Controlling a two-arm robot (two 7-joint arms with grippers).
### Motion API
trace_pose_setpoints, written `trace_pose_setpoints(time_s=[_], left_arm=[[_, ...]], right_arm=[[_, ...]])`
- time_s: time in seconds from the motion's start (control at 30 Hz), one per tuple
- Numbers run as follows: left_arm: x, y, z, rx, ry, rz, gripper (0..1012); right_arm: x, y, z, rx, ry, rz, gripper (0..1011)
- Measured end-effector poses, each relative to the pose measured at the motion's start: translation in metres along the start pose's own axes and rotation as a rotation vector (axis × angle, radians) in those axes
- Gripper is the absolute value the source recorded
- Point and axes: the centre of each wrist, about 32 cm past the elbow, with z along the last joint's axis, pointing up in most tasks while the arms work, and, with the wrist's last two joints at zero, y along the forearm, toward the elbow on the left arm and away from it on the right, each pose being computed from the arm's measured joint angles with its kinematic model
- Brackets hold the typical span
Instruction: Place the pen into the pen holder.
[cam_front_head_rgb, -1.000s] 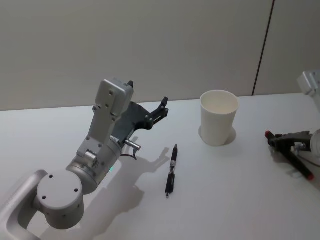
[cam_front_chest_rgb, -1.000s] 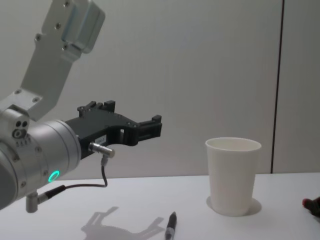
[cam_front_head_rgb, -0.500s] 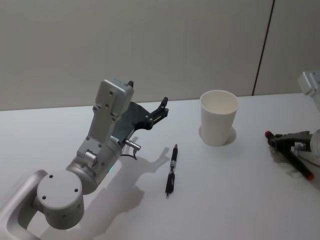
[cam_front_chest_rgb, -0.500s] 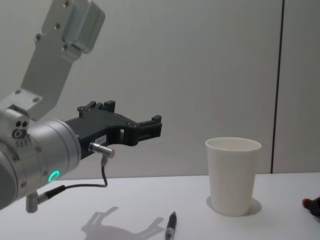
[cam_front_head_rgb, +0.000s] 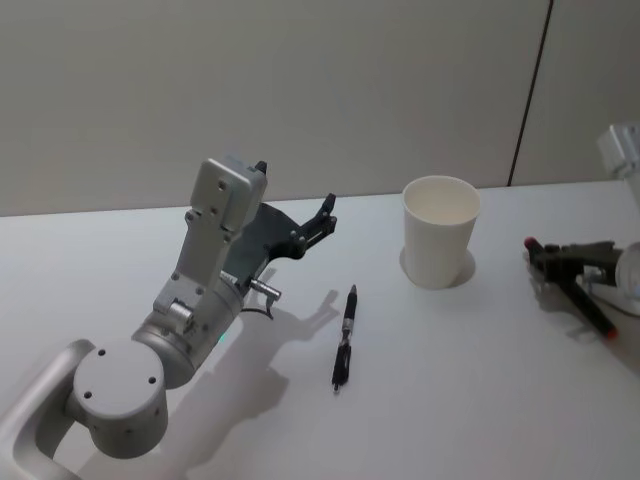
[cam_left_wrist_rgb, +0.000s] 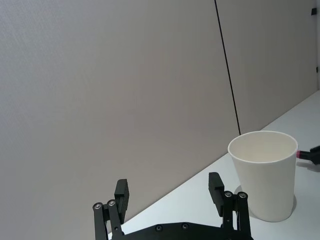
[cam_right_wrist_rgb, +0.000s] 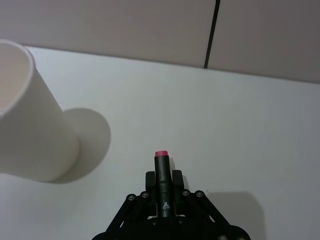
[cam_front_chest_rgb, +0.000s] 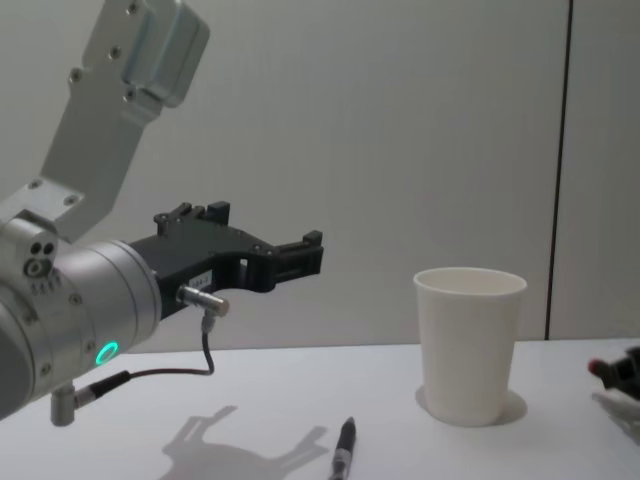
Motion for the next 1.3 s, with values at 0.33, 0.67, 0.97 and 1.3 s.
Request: trace_pose_setpoints(time_s=[0.33,0.67,0.97,1.3], left_arm=[[0.0,0.0,0.0,0.0,0.0,0.0,1000],[0.0,0.0,0.0,0.0,0.0,0.0,1000],[0.0,0.0,0.0,0.0,0.0,0.0,1000],[0.0,0.0,0.0,0.0,0.0,0.0,1000]], right_arm=[[-0.004,-0.003,0.015,0.145,-0.009,0.001,181],[-0.008,-0.007,0.032,0.311,-0.008,0.002,181],[-0.012,-0.009,0.049,0.479,0.016,0.004,181],[-0.017,-0.006,0.07,0.657,0.08,0.038,181]])
